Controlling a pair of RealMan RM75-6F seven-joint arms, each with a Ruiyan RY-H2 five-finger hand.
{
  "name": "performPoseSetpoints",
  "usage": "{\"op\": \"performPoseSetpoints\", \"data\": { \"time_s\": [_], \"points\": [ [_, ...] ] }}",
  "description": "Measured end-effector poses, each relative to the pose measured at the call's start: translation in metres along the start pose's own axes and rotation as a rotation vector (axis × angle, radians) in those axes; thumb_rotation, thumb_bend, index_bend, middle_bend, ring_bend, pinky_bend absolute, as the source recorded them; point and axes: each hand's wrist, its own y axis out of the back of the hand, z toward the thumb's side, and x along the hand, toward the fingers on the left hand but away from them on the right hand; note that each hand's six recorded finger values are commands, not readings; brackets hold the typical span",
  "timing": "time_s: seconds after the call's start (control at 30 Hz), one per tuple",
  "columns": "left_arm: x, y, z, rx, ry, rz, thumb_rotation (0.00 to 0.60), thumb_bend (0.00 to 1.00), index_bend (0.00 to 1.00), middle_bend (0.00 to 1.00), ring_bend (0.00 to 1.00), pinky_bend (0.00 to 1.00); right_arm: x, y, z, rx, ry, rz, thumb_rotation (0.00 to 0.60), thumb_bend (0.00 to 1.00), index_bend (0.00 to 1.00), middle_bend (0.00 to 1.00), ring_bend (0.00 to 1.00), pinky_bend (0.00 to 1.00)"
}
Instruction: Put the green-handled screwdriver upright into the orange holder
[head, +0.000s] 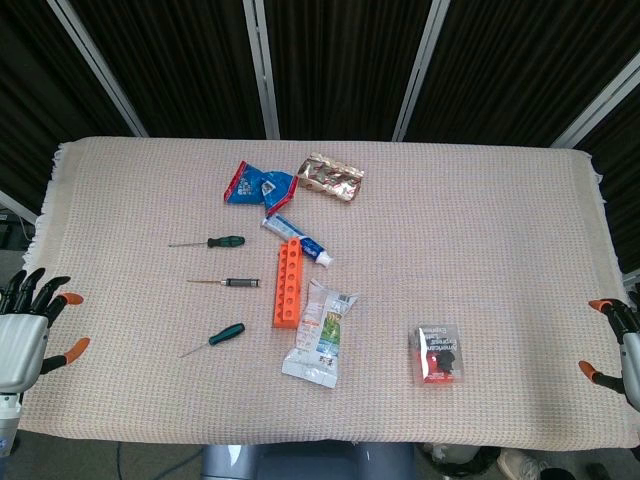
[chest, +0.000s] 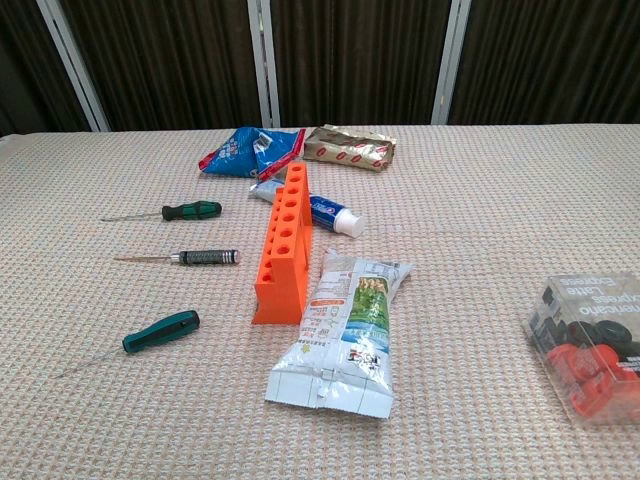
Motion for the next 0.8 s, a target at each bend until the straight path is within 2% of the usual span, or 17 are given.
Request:
{"op": "performPoseSetpoints", "data": {
  "time_s": [0.8],
  "points": [
    [0.0054,-0.0007,0.0013,0.001,0.001,-0.015,0.562,0.18,0.44,0.24,0.10,0.02,-0.0004,0.0005,-0.0028,-0.004,0.000,0.000,0.600,0.00,0.22,0.20,0.06,0.22]
  ]
}}
